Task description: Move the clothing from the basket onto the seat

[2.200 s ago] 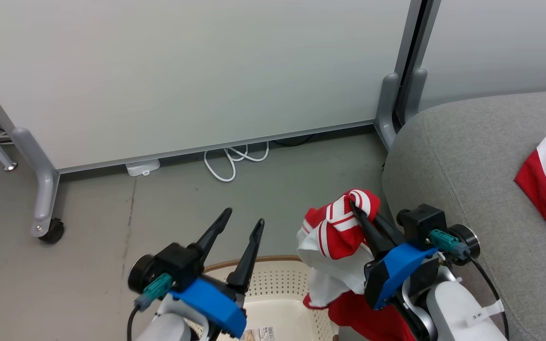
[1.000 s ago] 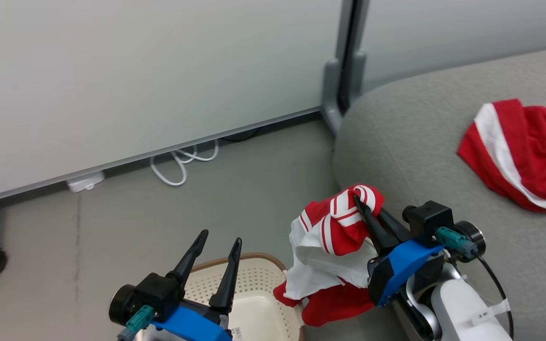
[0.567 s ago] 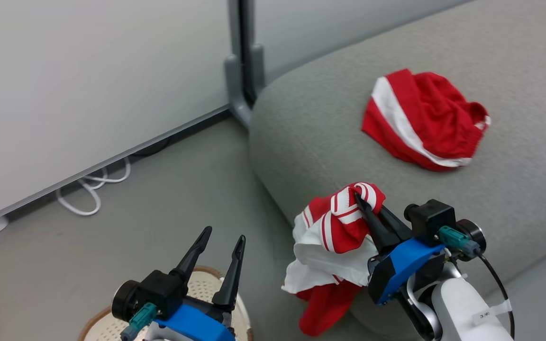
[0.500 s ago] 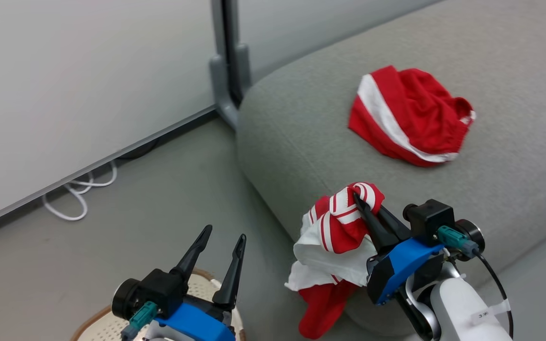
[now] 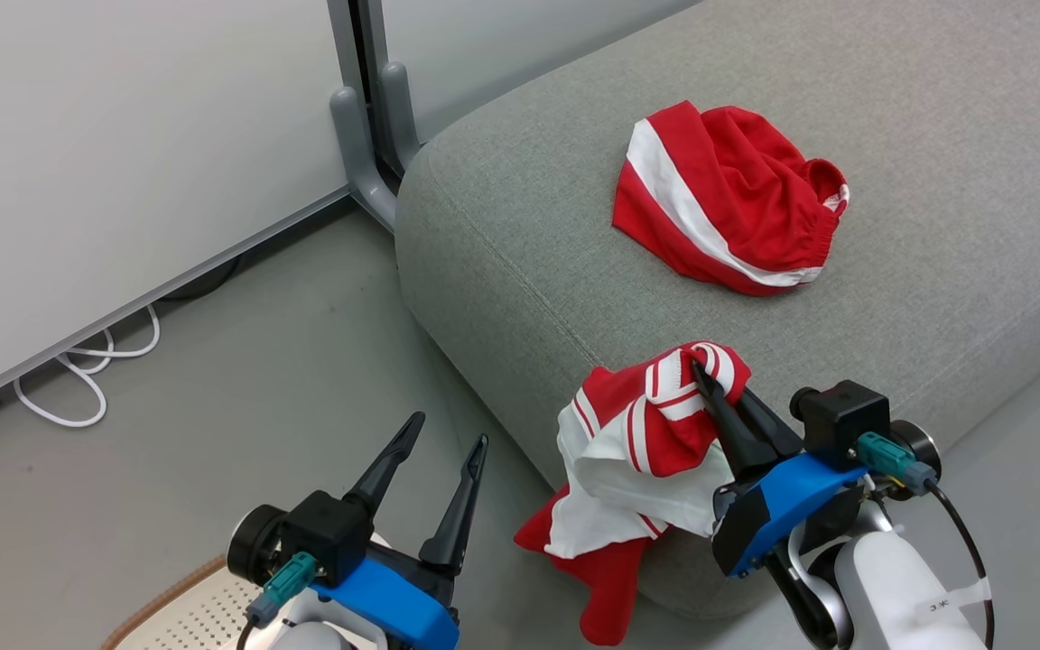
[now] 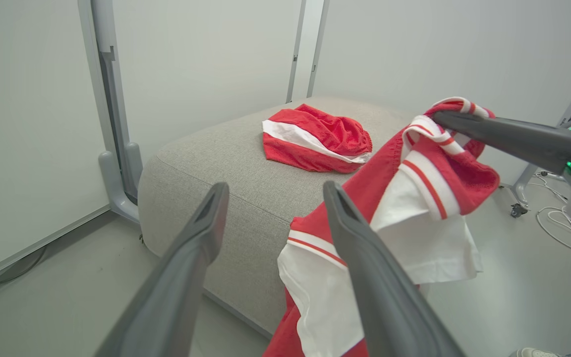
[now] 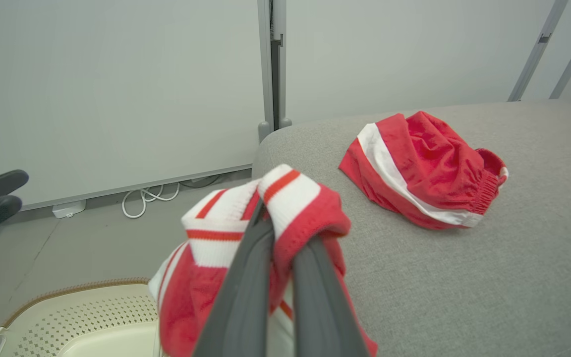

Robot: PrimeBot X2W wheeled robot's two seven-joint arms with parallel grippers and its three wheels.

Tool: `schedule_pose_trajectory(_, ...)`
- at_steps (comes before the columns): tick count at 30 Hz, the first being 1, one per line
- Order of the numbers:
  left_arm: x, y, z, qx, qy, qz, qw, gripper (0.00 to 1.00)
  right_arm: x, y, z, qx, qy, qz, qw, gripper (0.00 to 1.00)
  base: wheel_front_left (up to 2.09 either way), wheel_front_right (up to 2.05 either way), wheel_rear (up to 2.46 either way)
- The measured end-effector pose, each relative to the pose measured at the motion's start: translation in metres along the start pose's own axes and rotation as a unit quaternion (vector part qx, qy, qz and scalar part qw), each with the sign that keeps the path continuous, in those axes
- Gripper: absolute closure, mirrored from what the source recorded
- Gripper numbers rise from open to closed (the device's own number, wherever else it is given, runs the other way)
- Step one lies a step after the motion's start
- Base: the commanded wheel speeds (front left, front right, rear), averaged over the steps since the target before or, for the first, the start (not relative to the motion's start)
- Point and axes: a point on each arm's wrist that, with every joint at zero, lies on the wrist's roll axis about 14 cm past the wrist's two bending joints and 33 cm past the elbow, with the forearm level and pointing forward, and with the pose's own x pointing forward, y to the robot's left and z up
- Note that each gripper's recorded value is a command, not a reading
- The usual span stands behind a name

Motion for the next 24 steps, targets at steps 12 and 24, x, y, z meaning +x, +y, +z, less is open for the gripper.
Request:
schedule_pose_trajectory(12, -0.001, 0.014, -0.002, -0.004, -0.001, 0.015, 1.0, 0.0, 0.024, 0.005, 0.025, -0.002, -0.016, 0.016, 1.0, 1.0, 0.0, 0.0, 0.0)
schedule_pose_trajectory(24, 0.005, 0.056, -0.008, 0.005, -0.008, 0.022, 1.0, 0.0, 0.126, -0.067, 0.193, -0.074, -0.13, -0.042, 0.988, 1.0, 0.0, 0.0, 0.0)
